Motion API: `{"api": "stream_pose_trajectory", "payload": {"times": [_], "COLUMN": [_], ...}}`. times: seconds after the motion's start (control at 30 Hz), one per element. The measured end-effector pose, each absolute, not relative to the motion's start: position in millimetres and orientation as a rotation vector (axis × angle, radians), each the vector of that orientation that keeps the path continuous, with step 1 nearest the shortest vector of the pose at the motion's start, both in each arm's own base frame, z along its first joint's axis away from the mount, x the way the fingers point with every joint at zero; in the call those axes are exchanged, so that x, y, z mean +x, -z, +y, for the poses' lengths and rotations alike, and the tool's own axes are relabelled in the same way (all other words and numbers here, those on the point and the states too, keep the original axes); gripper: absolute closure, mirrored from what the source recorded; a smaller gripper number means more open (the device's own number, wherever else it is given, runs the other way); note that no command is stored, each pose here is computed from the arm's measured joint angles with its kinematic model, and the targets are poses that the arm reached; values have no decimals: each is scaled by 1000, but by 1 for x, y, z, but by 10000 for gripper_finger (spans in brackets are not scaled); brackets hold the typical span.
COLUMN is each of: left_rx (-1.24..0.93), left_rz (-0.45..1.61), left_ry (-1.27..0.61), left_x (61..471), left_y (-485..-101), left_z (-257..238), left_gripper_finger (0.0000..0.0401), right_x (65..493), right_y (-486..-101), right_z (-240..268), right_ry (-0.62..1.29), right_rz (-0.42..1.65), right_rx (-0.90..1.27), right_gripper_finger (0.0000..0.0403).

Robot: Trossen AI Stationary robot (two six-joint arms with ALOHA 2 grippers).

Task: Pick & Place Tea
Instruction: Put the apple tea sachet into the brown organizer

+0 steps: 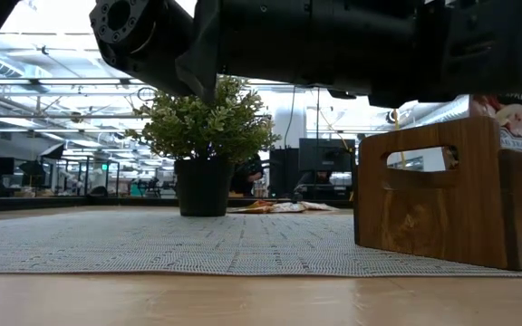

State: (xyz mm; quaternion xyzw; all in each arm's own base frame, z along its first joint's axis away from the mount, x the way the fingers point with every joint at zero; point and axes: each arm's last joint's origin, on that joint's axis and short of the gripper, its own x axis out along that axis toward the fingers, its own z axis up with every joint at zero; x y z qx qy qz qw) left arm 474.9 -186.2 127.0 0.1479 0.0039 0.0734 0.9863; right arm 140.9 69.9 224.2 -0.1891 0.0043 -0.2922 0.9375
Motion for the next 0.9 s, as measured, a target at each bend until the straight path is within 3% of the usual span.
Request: {"api": "stream_pose_trajectory", "payload": {"times": [0.77, 0.9], "left_rx": [246, 240], "left_rz": [-1, 0], "left_ry": [-139, -139], "left_x": [478, 478], "left_y": [-113, -112], "left_z": [-181, -181], "left_gripper_finger": [400, 383], "right_x": [141, 141], "right_y": [-224, -224], "right_z": [70, 70], "right_ry": [597, 597], "right_rz": [10, 10], "right_rx": [-390, -390], "right_gripper_finger": [403, 403]}}
